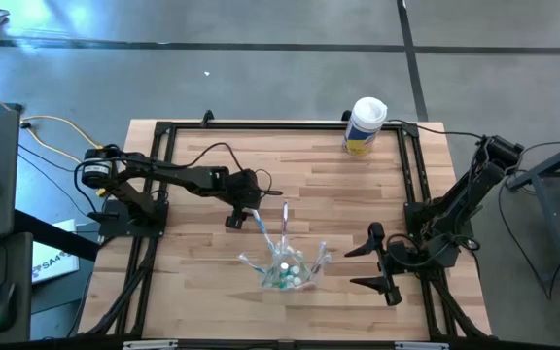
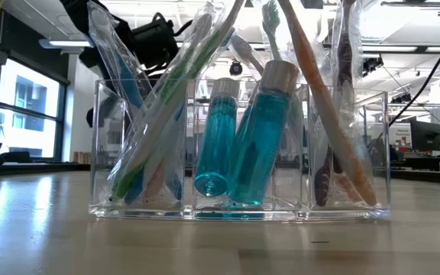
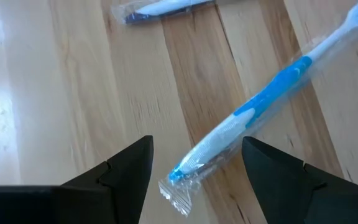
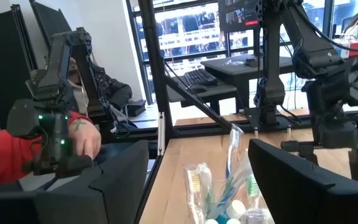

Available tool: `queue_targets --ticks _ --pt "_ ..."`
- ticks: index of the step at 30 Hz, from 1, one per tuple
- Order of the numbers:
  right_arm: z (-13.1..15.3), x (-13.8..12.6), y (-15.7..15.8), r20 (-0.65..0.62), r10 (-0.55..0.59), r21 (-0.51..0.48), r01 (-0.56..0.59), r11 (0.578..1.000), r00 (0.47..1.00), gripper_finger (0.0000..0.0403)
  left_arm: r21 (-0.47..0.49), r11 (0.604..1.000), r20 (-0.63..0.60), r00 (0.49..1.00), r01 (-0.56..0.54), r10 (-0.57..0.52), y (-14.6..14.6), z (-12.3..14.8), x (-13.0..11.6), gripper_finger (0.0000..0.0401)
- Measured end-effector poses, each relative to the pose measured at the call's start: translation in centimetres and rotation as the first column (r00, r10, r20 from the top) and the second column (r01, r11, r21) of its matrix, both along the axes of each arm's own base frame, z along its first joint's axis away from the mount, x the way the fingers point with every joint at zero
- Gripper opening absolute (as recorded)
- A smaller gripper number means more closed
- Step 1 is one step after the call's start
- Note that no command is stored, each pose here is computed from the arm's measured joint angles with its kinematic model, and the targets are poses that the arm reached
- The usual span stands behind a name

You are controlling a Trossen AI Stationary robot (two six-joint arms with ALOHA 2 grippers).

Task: Pick & Place toothbrushing station
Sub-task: Put the blue toothbrush into the transparent organizer

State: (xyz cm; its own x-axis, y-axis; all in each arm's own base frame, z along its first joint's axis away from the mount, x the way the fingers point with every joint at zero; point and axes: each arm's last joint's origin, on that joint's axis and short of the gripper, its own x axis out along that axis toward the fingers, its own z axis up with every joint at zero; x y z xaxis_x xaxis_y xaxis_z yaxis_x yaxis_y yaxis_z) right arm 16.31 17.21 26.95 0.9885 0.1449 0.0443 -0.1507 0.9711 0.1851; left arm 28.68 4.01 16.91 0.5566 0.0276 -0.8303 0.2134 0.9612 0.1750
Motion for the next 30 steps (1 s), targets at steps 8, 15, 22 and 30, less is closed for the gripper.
queue_targets --ticks 8,15,22,30 --pt "-0.3 0.0 0.0 -0.025 0.002 0.021 -0.002 1.000 1.000 0.0270 0.008 1.000 -0.036 0.999 0.021 -0.021 0.1 -1.8 0.7 0.0243" --pt "-0.3 0.0 0.0 -0.030 0.002 0.026 -0.002 1.000 1.000 0.0270 -0.012 0.999 -0.093 0.995 0.036 -0.037 0.2 -3.6 1.2 0.0243" --pt "-0.3 0.0 0.0 -0.031 0.002 0.037 -0.001 0.999 1.000 0.0270 -0.066 0.998 -0.177 0.984 -0.019 0.007 0.1 -5.1 0.9 0.0207" --pt "-0.3 0.0 0.0 -0.033 0.002 0.043 -0.001 0.999 0.999 0.0270 -0.112 0.993 -0.221 0.975 -0.033 0.008 -0.1 -5.5 0.6 0.0049"
